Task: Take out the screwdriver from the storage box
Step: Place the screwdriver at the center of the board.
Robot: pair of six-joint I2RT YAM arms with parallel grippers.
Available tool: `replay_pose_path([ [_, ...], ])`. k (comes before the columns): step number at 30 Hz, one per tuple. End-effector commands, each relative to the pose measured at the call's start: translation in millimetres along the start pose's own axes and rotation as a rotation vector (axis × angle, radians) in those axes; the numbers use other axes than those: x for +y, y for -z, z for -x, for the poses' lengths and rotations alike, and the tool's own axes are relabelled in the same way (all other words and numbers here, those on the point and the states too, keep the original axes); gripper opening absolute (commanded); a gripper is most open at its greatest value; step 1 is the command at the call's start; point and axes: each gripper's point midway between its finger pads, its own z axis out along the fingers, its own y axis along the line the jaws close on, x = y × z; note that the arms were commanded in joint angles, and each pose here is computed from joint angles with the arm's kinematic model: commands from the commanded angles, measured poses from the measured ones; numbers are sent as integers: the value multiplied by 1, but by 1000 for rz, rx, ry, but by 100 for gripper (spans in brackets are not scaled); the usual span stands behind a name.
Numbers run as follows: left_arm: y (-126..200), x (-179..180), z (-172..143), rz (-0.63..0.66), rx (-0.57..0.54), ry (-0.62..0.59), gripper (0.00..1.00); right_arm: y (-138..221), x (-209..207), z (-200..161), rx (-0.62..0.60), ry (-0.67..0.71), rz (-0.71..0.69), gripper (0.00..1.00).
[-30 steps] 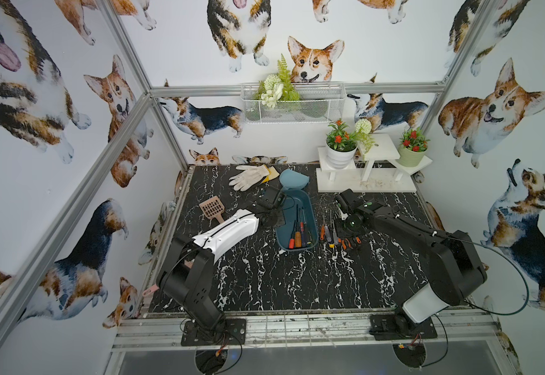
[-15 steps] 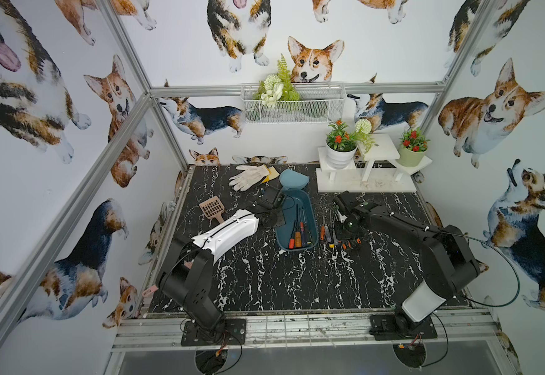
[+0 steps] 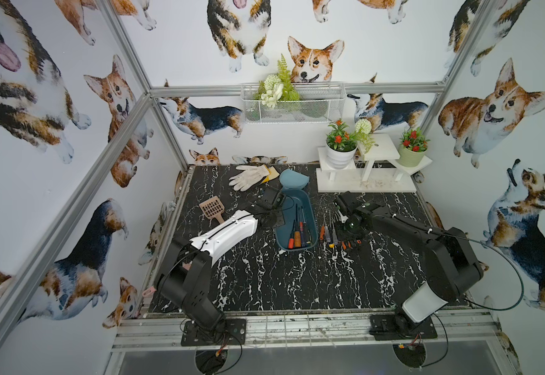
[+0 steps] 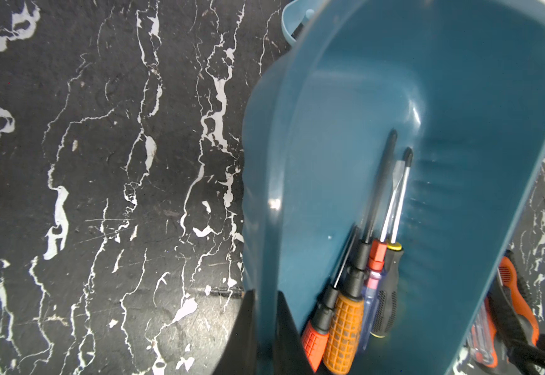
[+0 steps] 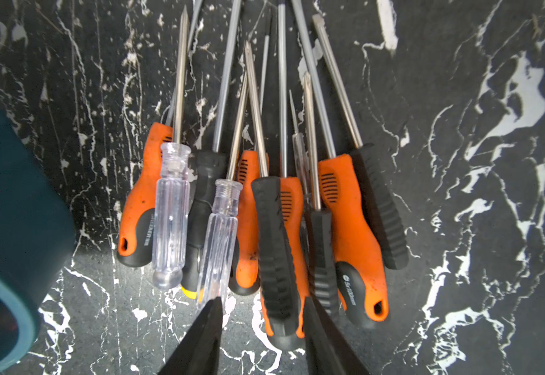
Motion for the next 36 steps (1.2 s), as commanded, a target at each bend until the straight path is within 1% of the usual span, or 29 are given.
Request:
replay_pose_path([
  [1,3,-5,4,-23,-17,12,0,7,2,3,-18,-11,16,48],
  [5,3,-6,4,-20,-16,11,0,21,8,11,-64,-21,54,49],
  [11,2,-8,3,-22,-16,10,0,51,29,25,-163,-5,160,51],
  [15,2,-8,2,-20,-15,10,0,63,45,29,-182,37,193,51],
  [18,1,-8,2,-20,-15,13,0,67,58,33,-196,47,221,49],
  [25,1,-9,1,-21,-16,10,0,73,93,37,-194,95,284,48],
  [31,2,-8,2,-19,-18,14,0,73,121,33,-164,123,351,46],
  [36,1,-9,1,-21,-17,13,0,63,143,28,-132,152,374,44],
])
